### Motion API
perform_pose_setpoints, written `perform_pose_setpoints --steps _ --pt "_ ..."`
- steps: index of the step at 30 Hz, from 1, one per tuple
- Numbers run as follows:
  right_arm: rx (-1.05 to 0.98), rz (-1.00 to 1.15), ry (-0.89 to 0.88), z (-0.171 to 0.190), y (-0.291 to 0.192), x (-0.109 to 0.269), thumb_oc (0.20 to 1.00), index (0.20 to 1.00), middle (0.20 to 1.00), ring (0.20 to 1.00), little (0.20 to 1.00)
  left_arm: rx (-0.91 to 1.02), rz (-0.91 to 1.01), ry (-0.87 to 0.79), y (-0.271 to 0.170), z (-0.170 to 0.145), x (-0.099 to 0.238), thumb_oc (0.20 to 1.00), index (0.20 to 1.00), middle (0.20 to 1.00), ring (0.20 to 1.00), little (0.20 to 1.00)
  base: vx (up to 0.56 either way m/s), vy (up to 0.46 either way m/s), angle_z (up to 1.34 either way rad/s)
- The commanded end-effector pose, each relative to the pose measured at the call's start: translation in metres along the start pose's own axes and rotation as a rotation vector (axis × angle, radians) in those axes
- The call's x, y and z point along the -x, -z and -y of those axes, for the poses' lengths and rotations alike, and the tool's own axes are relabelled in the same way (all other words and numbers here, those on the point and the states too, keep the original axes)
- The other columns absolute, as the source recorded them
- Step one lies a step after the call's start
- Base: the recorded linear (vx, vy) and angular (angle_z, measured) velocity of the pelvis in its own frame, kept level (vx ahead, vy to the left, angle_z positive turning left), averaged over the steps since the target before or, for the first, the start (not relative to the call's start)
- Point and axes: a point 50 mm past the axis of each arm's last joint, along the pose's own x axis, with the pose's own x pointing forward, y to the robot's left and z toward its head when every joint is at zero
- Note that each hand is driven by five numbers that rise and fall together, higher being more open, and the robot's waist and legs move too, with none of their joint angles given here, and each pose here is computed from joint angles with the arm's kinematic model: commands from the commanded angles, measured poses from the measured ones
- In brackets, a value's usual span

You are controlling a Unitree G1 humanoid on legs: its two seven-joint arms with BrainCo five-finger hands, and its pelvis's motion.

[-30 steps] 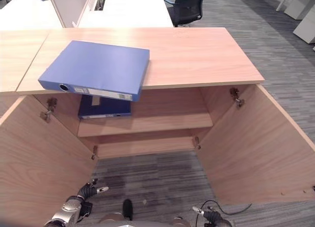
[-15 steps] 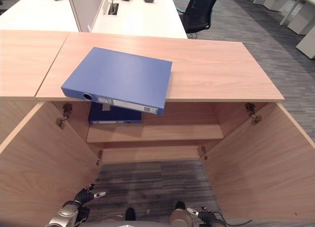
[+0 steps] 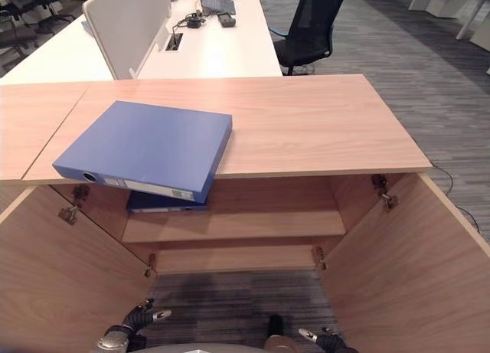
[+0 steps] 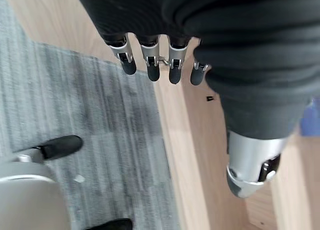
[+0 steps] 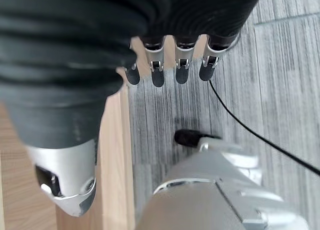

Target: Put the empty folder in the office cabinet

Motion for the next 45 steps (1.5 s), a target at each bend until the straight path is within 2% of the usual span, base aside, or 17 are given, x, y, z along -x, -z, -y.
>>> perform_pose_setpoints --steps 1,11,13,14,15,16,17,18,22,23,24,25,26,32,37,45 --pt "0.058 0.035 -0.002 0.001 -0.013 -0.002 1.000 1.000 1.000 1.000 1.000 -0.061 0.095 -0.005 -0.027 -0.005 -0.006 1.000 1.000 1.000 1.000 1.000 0.02 -0.075 0.03" --pt "0.081 0.049 0.009 0.005 -0.015 -0.002 1.000 1.000 1.000 1.000 1.000 -0.149 0.243 -0.004 -0.057 -0.003 -0.002 1.000 1.000 1.000 1.000 1.000 -0.02 -0.059 0.14" --pt "0.066 0.068 0.020 0.007 -0.018 -0.001 1.000 1.000 1.000 1.000 1.000 -0.253 0.417 -0.086 -0.091 -0.020 0.011 1.000 1.000 1.000 1.000 1.000 -0.06 -0.054 0.19" --pt "0.048 0.089 0.028 0.007 -0.020 -0.001 1.000 1.000 1.000 1.000 1.000 -0.352 0.534 -0.187 -0.109 -0.039 0.028 1.000 1.000 1.000 1.000 1.000 -0.08 -0.051 0.28" --pt "0.040 0.098 0.029 0.006 -0.021 -0.001 1.000 1.000 1.000 1.000 1.000 -0.431 0.601 -0.254 -0.120 -0.050 0.040 1.000 1.000 1.000 1.000 1.000 -0.03 -0.046 0.33" --pt "0.042 0.095 0.027 0.005 -0.020 -0.001 1.000 1.000 1.000 1.000 1.000 -0.433 0.596 -0.255 -0.118 -0.051 0.041 1.000 1.000 1.000 1.000 1.000 -0.04 -0.042 0.26" --pt "0.043 0.098 0.032 0.004 -0.018 0.000 1.000 1.000 1.000 1.000 1.000 -0.571 0.716 -0.366 -0.133 -0.063 0.061 1.000 1.000 1.000 1.000 1.000 0.05 -0.048 0.24" --pt "0.057 0.092 0.026 0.002 -0.015 0.000 1.000 1.000 1.000 1.000 1.000 -0.629 0.749 -0.428 -0.135 -0.069 0.070 1.000 1.000 1.000 1.000 1.000 -0.03 -0.045 0.21" --pt "0.091 0.074 0.003 -0.002 -0.008 0.001 1.000 1.000 1.000 1.000 1.000 -0.740 0.900 -0.635 -0.157 -0.088 0.106 1.000 1.000 1.000 1.000 1.000 0.01 -0.021 0.07" --pt "0.092 0.074 0.001 -0.003 -0.008 0.001 1.000 1.000 1.000 1.000 1.000 -0.741 0.898 -0.638 -0.156 -0.089 0.107 1.000 1.000 1.000 1.000 1.000 0.03 -0.037 0.04" --pt "0.093 0.069 -0.007 -0.004 -0.006 0.001 1.000 1.000 1.000 1.000 1.000 -0.743 0.978 -0.716 -0.166 -0.094 0.124 1.000 1.000 1.000 1.000 1.000 0.00 -0.022 0.03" --pt "0.094 0.069 -0.008 -0.005 -0.006 0.001 1.000 1.000 1.000 1.000 1.000 -0.743 0.977 -0.718 -0.166 -0.094 0.125 1.000 1.000 1.000 1.000 1.000 -0.01 -0.044 0.06" --pt "0.098 0.070 -0.016 -0.007 -0.007 0.001 1.000 1.000 1.000 1.000 1.000 -0.759 1.068 -0.791 -0.179 -0.097 0.140 1.000 1.000 1.000 1.000 1.000 0.00 -0.033 0.04" --pt "0.110 0.096 -0.036 -0.015 -0.015 -0.001 1.000 1.000 1.000 1.000 1.000 -0.816 1.286 -0.906 -0.216 -0.094 0.173 1.000 1.000 1.000 1.000 1.000 0.00 -0.036 0.04" --pt "0.134 0.111 -0.049 -0.018 -0.021 -0.002 1.000 1.000 1.000 1.000 1.000 -0.965 1.456 -0.932 -0.246 -0.084 0.195 1.000 1.000 1.000 1.000 1.000 0.00 -0.023 0.04" --pt "0.152 0.105 -0.048 -0.015 -0.020 -0.002 1.000 1.000 1.000 1.000 1.000 -1.145 1.601 -0.983 -0.278 -0.074 0.215 1.000 1.000 1.000 1.000 1.000 0.00 0.001 0.00"
